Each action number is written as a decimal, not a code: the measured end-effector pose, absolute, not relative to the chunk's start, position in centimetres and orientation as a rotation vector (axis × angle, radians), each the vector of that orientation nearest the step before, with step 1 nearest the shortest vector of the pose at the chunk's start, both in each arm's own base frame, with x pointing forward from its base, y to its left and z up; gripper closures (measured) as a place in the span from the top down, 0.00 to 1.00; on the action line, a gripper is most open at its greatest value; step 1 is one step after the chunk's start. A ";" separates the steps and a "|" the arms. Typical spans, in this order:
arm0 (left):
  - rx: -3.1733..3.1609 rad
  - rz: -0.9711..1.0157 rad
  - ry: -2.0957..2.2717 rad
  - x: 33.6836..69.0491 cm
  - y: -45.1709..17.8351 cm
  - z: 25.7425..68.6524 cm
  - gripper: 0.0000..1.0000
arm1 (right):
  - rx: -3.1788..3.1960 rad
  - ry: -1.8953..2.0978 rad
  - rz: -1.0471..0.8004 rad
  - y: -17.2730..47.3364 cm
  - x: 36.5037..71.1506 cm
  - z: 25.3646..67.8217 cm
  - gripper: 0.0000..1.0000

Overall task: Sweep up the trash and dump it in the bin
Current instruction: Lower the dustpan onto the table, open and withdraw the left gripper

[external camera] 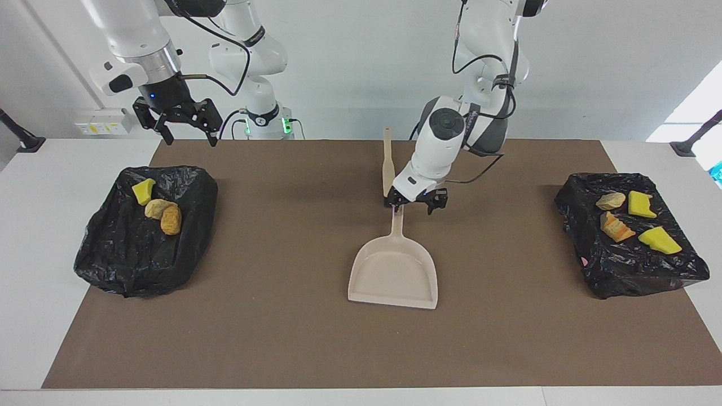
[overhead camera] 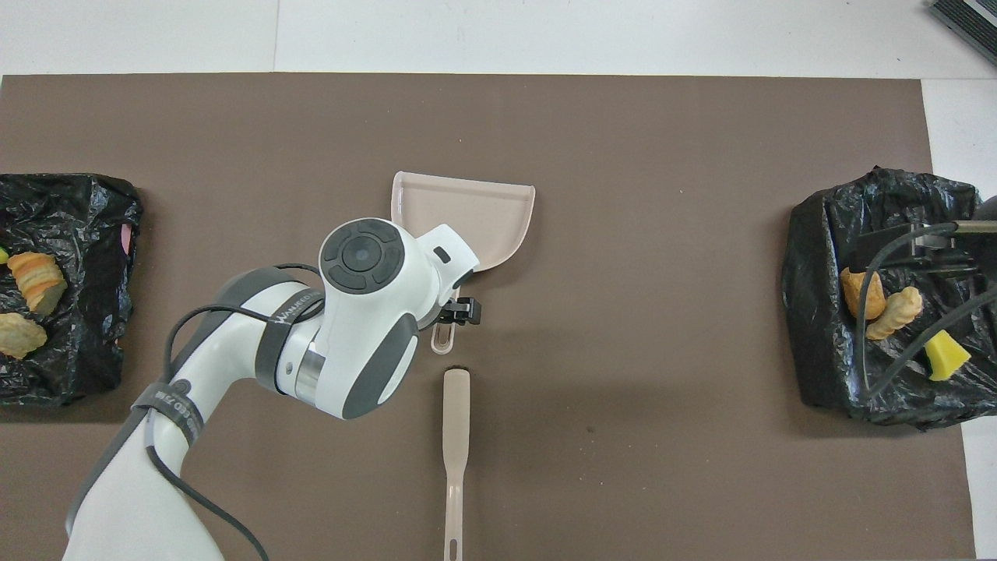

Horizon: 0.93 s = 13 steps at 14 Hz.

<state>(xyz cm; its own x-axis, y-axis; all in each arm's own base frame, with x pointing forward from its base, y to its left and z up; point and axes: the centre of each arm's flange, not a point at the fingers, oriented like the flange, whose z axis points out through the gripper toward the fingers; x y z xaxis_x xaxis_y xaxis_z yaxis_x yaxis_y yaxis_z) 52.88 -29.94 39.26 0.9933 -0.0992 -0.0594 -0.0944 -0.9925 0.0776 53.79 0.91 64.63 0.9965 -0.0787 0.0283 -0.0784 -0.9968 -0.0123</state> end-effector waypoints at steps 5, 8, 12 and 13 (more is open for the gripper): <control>3.023 -0.093 -0.134 55.3 -19.2 45.8 1.00 | -3.128 0.123 -0.045 0.9 53.8 64.6 1.00; 2.998 -0.137 -0.168 54.4 -13.9 49.4 1.00 | -3.128 0.123 -0.045 0.9 53.8 64.6 1.00; 2.990 -0.204 -0.167 53.8 -9.1 50.5 1.00 | -3.128 0.123 -0.045 0.9 53.8 64.6 1.00; 2.992 -0.225 -0.169 53.7 -8.0 50.5 1.00 | -3.128 0.123 -0.045 0.9 53.8 64.6 1.00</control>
